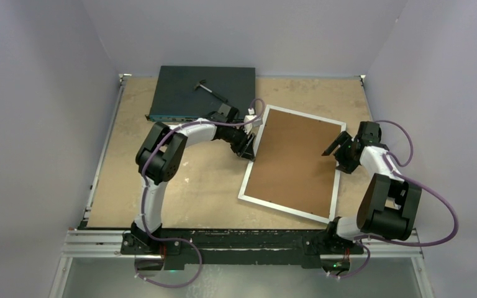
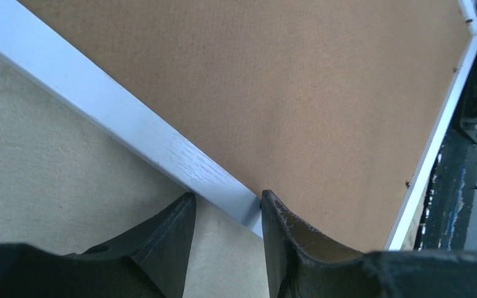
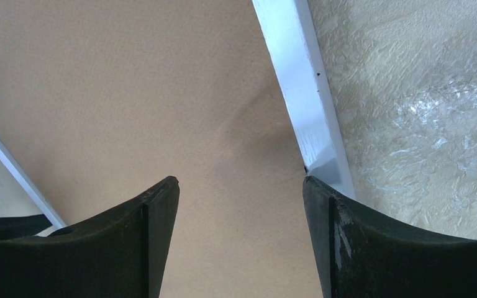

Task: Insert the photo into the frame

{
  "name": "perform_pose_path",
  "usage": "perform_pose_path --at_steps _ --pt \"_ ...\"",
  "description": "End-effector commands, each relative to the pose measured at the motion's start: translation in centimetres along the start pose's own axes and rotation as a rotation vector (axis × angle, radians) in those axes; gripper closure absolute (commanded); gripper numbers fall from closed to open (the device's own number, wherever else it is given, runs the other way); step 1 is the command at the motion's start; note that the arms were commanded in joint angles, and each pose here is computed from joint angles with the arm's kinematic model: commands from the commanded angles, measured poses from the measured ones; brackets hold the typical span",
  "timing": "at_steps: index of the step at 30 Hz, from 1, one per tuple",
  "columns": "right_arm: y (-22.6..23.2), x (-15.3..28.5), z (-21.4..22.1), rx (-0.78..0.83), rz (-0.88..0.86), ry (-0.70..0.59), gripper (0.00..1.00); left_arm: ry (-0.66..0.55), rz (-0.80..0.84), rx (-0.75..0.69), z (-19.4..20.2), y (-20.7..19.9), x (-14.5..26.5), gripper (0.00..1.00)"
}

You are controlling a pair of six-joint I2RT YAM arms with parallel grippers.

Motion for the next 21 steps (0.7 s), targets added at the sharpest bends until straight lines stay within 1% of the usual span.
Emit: perform_pose_path --at_steps 1,3,5,8,12,21 --pt "1.4 1.6 -1.0 -0.012 -0.045 -0.037 0.24 0.023 -0.012 0.019 1.1 0.8 -1.3 0.61" --pt "1.6 1.9 -1.4 -0.014 -0.045 -0.053 0.24 0.034 -0.029 0.022 1.5 1.1 -1.4 0.66" --pt "1.5 2.2 -1.7 -0.015 -0.034 -0.069 0.24 0.039 -0.041 0.021 1.8 1.2 -1.5 0.72" --pt "1.4 2.5 -2.3 -0.017 -0.024 -0.099 0.24 0.049 -0.052 0.027 2.2 1.3 -1.5 0.76" --pt "1.2 2.4 -2.6 -0.016 -0.014 -0.105 0.24 0.057 -0.073 0.023 2.5 1.4 -1.5 0.78" --pt "-0.1 0.4 -1.1 -0.002 0.002 -0.021 0.23 0.056 -0.074 0.022 2.6 1.3 -1.5 0.79"
Point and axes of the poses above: each gripper's point midway between its finger pads, its own x axis back along the fingers, its own y axis along the line the jaws close on, z = x × y, the point moved 6 cm from there along x, back along the fingers, and after that the axes turned 8 degrees about -x, right-handed, at the moved point
